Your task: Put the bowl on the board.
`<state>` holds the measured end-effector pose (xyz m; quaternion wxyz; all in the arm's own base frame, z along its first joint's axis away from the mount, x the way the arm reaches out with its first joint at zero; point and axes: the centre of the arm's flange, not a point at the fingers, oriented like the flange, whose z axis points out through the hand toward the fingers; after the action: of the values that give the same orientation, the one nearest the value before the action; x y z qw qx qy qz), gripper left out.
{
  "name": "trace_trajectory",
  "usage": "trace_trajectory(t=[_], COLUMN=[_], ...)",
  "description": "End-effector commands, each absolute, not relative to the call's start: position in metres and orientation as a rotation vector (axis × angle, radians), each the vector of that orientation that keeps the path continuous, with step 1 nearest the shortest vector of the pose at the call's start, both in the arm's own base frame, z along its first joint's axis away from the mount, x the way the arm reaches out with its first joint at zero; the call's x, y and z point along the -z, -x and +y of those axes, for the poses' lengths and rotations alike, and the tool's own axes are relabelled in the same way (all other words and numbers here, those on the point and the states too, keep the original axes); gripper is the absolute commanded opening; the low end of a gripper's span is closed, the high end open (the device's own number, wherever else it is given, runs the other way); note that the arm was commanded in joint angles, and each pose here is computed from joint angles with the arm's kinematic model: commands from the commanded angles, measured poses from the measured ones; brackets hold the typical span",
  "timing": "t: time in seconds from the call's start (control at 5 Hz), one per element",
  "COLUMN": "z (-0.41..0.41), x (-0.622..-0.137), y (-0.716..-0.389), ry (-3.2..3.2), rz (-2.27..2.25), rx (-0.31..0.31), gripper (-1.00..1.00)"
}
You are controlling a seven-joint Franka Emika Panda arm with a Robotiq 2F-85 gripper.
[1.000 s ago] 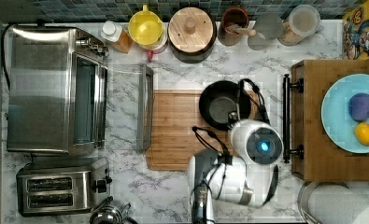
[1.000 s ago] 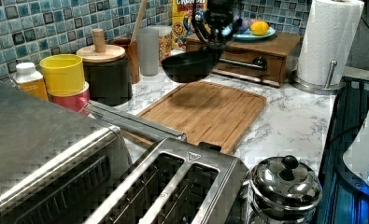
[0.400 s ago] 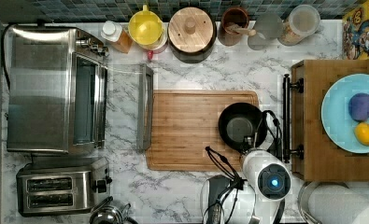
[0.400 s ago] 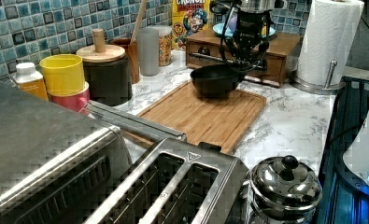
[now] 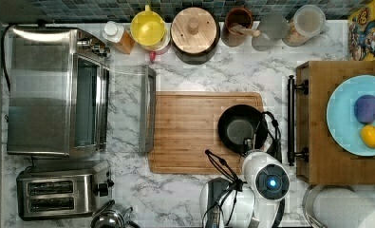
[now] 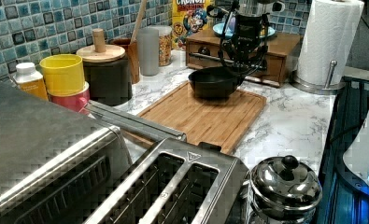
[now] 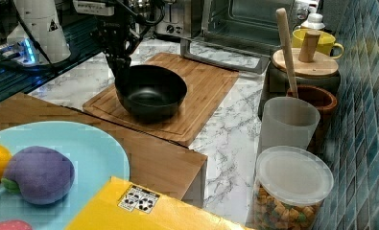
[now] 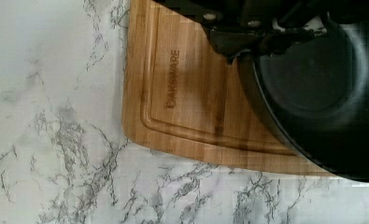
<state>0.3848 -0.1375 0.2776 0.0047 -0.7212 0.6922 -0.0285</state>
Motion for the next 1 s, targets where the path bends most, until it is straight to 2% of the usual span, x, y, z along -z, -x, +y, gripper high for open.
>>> trace_trajectory(t=[0.2,0.6,0.8,1.0], z=[-0.134,-0.135,-0.139,-0.143], x=[-0.289,-0.309,-0.313,-0.321], y=[-0.421,-0.424,-0.427,-0.421], ry=[2.240,2.215,2.228,2.209], rz=[2.128,2.109,2.104,2.109], rx=[0.098,0.179,0.149,0.219], gripper=[0.00,0.00,0.00,0.00])
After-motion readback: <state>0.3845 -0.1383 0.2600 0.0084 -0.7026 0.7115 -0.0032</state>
